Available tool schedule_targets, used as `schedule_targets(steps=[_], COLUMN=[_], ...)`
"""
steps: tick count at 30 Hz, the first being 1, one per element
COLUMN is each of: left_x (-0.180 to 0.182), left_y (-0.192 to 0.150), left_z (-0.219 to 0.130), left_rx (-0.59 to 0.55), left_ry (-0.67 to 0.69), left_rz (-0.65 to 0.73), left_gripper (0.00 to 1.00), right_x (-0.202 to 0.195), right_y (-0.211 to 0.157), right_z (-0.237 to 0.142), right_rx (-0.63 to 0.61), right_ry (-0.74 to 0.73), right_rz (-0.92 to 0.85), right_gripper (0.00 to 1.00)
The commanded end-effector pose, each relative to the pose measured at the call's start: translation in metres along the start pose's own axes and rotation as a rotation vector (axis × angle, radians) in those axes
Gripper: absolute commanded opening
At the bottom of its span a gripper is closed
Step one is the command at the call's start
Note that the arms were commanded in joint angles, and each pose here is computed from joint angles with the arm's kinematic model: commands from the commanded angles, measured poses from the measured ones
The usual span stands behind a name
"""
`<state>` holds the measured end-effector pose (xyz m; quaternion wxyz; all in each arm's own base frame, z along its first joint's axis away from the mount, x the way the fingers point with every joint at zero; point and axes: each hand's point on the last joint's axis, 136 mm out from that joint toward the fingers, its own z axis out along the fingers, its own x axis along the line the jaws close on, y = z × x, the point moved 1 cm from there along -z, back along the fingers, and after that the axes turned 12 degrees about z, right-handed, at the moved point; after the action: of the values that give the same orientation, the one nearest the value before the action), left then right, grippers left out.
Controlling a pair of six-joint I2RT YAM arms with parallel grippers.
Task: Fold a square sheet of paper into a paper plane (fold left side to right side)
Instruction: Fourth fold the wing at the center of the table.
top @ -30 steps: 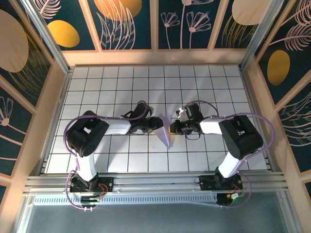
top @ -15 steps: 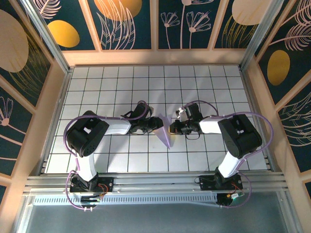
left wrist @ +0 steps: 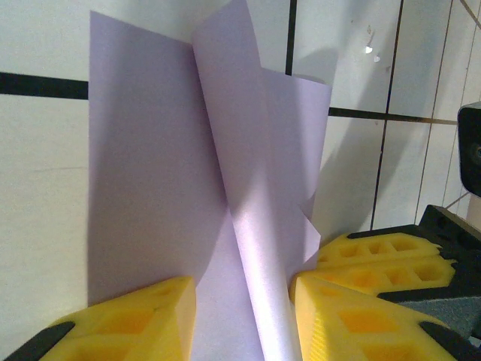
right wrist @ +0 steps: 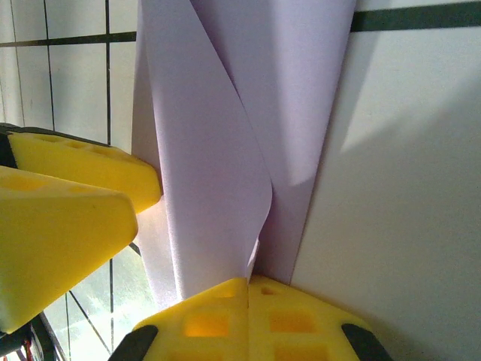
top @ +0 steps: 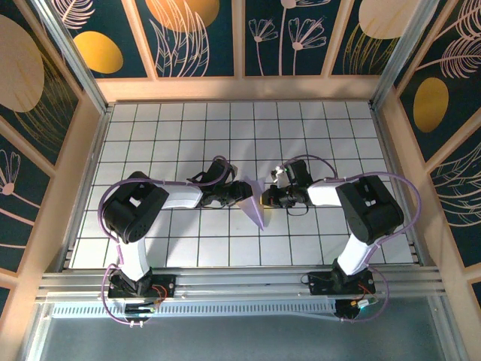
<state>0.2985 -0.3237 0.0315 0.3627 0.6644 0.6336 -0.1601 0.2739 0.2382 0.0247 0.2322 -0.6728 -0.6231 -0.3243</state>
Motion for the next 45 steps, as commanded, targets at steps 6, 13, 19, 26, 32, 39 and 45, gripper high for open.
schedule_targets(steps=[6, 13, 19, 26, 32, 39, 45], left_x=[0.029, 0.005, -0.009, -0.02, -0.04, -0.045, -0.036], left_y=[-0.026, -0.009, 0.004, 0.011, 0.014, 0.014, 0.009], left_z=[0.001, -0.009, -0.022, -0.03, -0.019, 0.001, 0.013], left_rx=[0.074, 0.034, -0.003, -0.037, -0.004, 0.039, 0.064], left_ry=[0.106, 0.064, 0.068, 0.037, -0.076, -0.121, -0.117], left_rz=[-0.038, -0.001, 0.033, 0.071, 0.095, 0.099, 0.094], left_gripper=[0.43, 0.46, 0.5, 0.38, 0.16, 0.1, 0.09], right_x=[-0.026, -0.051, -0.06, -0.058, -0.06, -0.058, -0.06], right_y=[-0.013, -0.026, -0.03, -0.029, -0.029, -0.028, -0.028], right_z=[0.008, 0.011, 0.012, 0.01, 0.01, 0.01, 0.009], right_rx=[0.04, 0.064, 0.069, 0.066, 0.064, 0.06, 0.061], right_ry=[-0.103, -0.192, -0.219, -0.217, -0.222, -0.222, -0.237], right_rz=[0.031, 0.076, 0.085, 0.071, 0.073, 0.07, 0.069], right_gripper=[0.0, 0.0, 0.0, 0.0, 0.0, 0.0, 0.0])
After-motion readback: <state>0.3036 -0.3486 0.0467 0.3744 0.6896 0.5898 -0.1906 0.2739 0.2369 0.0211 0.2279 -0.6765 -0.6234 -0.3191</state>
